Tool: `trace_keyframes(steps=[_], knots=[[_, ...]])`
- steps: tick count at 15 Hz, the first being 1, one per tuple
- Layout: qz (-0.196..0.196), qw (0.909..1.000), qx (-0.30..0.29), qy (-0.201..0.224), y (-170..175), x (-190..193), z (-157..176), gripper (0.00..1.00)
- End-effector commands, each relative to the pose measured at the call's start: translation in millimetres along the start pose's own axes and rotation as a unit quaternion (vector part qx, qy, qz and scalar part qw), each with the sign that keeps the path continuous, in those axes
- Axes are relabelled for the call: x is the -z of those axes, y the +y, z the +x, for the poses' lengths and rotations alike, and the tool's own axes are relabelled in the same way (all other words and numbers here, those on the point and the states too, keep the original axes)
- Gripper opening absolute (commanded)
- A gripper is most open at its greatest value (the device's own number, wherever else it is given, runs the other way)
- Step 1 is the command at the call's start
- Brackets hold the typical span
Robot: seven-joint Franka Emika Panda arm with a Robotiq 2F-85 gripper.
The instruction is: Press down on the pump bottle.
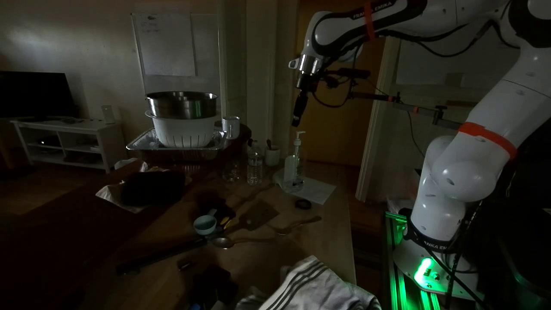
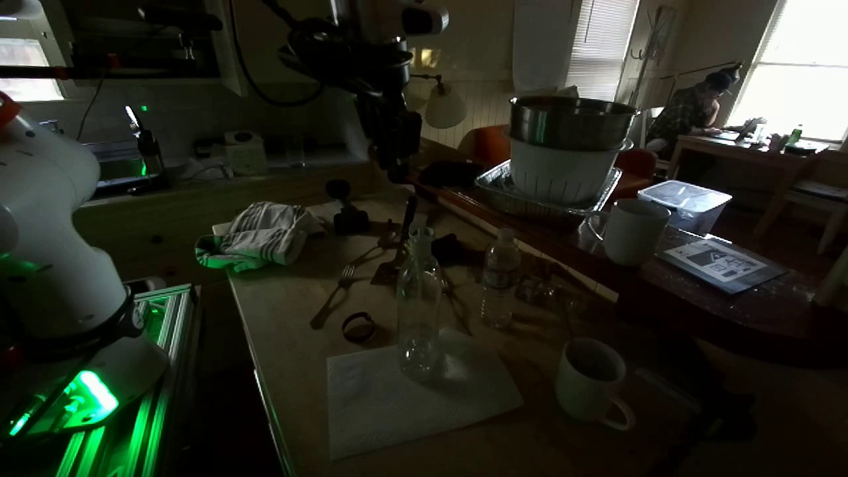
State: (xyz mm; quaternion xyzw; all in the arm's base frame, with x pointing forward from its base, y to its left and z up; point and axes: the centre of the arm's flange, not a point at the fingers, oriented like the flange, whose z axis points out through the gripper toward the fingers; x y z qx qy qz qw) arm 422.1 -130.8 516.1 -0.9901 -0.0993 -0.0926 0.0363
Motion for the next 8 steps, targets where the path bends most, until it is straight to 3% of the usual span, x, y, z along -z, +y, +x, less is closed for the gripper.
trace_keyframes(steps=[1, 8], knots=[[0.002, 1.0000, 0.003, -0.001, -0.9, -0.5, -0.1, 0.53], [0.002, 1.0000, 0.008, 0.000, -0.7, 0.7, -1.0, 0.56]])
